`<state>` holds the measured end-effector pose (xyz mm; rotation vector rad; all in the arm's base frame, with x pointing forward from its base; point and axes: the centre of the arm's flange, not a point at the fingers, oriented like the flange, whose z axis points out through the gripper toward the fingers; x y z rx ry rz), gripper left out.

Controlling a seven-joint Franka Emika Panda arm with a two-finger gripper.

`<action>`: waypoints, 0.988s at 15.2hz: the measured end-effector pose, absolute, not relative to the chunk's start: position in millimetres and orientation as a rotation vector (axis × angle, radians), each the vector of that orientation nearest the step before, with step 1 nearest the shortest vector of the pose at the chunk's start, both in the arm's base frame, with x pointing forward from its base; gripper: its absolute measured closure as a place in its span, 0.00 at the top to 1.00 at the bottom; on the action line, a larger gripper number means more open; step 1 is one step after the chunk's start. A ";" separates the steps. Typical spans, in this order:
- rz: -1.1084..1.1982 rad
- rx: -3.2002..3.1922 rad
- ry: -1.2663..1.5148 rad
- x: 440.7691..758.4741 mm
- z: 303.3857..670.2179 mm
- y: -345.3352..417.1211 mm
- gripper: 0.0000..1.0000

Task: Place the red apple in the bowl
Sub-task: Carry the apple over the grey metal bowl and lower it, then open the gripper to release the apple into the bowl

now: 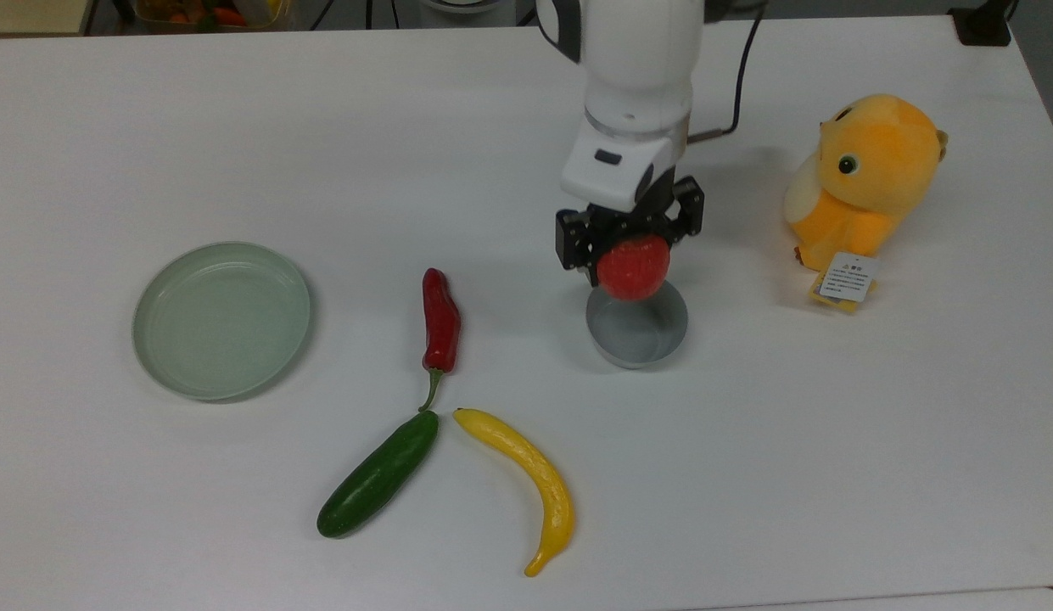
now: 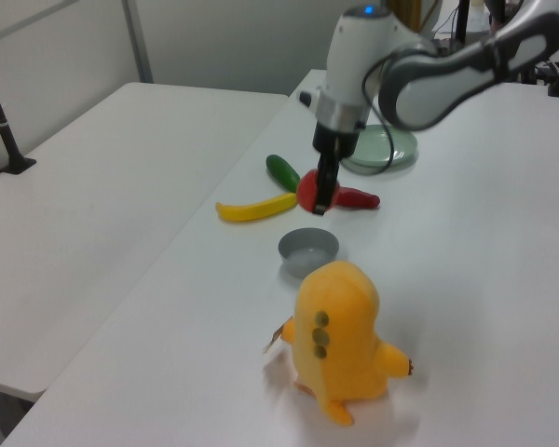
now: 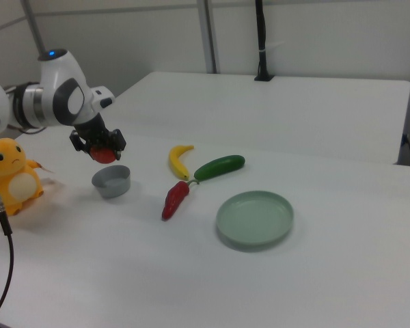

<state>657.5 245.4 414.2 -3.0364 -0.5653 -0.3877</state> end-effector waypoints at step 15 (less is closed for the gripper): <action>-0.377 -3.055 -0.638 665.3 327.9 269.2 0.78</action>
